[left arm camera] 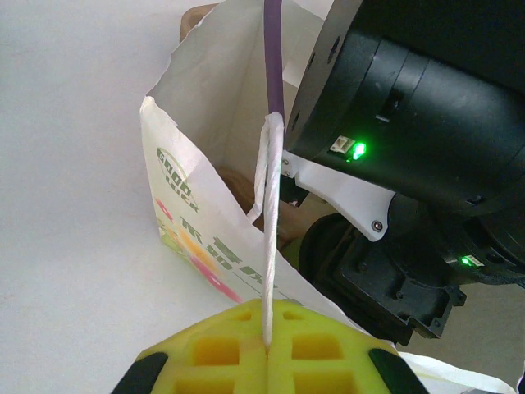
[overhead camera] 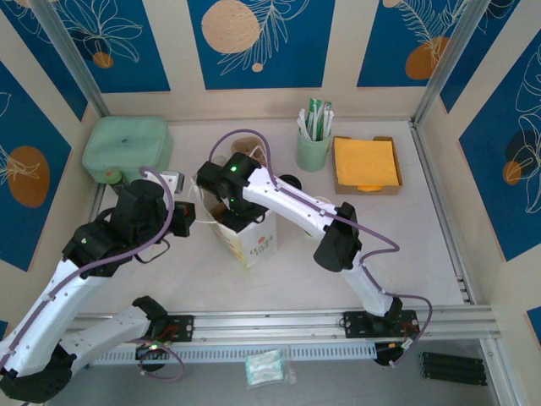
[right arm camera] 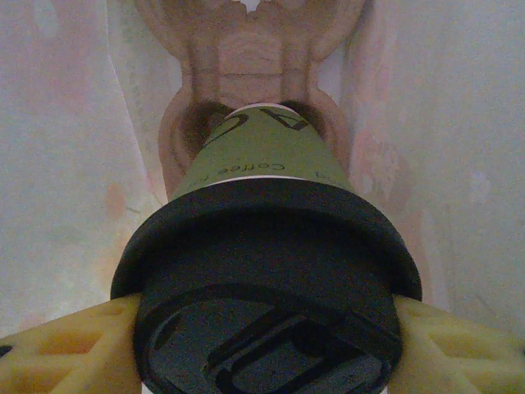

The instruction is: Pack the takeout coffee

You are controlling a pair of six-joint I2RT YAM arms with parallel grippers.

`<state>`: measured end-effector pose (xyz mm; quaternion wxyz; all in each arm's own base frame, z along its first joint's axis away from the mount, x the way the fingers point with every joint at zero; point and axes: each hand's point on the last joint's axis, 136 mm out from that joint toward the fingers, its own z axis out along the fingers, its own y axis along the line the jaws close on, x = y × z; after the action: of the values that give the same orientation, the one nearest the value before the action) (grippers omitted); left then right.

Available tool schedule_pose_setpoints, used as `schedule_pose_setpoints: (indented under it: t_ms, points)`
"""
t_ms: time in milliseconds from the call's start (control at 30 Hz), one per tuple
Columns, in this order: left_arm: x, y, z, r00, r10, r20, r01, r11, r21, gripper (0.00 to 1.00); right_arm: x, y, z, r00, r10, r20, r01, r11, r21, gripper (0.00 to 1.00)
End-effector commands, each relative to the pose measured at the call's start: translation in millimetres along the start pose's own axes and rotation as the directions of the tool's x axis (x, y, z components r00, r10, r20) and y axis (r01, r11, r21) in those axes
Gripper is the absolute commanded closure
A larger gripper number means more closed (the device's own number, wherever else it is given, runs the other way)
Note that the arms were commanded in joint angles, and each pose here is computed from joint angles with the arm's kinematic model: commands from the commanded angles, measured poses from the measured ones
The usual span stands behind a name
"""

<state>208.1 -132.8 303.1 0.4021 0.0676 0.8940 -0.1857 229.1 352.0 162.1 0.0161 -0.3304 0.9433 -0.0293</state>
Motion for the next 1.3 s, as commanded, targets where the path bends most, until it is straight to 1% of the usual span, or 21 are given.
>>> schedule_pose_setpoints:
  t_ms: [0,233,500,733,1133,1267]
  points:
    - [-7.7,-2.6,-6.4,1.0,-0.008,0.021,0.008,1.0,0.014,1.0,28.1,-12.4,16.2,0.985,-0.007,-0.175,0.022,0.997,0.081,0.4]
    - [-5.9,-1.6,-5.9,1.0,-0.01,0.018,0.009,1.0,0.012,1.0,29.2,-7.0,-5.2,0.993,-0.009,-0.118,0.015,0.999,0.045,0.4]
    - [-5.2,-1.1,-3.4,1.0,-0.009,0.013,0.008,1.0,0.006,1.0,36.1,-9.4,-16.3,0.995,-0.001,-0.103,0.004,0.999,0.038,0.4]
    - [-4.1,-0.6,-1.1,1.0,-0.011,0.009,0.011,1.0,0.003,1.0,38.7,-12.0,-30.2,0.998,0.014,-0.066,-0.012,0.999,0.03,0.4]
    - [-2.2,0.2,1.2,1.0,-0.012,0.002,0.012,1.0,-0.001,1.0,45.0,-8.9,-39.0,0.998,0.012,-0.056,-0.012,1.0,0.005,0.4]
    - [-2.8,0.3,1.0,1.0,-0.014,0.005,0.014,1.0,-0.002,1.0,52.0,-5.8,-32.7,0.996,-0.01,-0.094,0.01,1.0,-0.002,0.4]
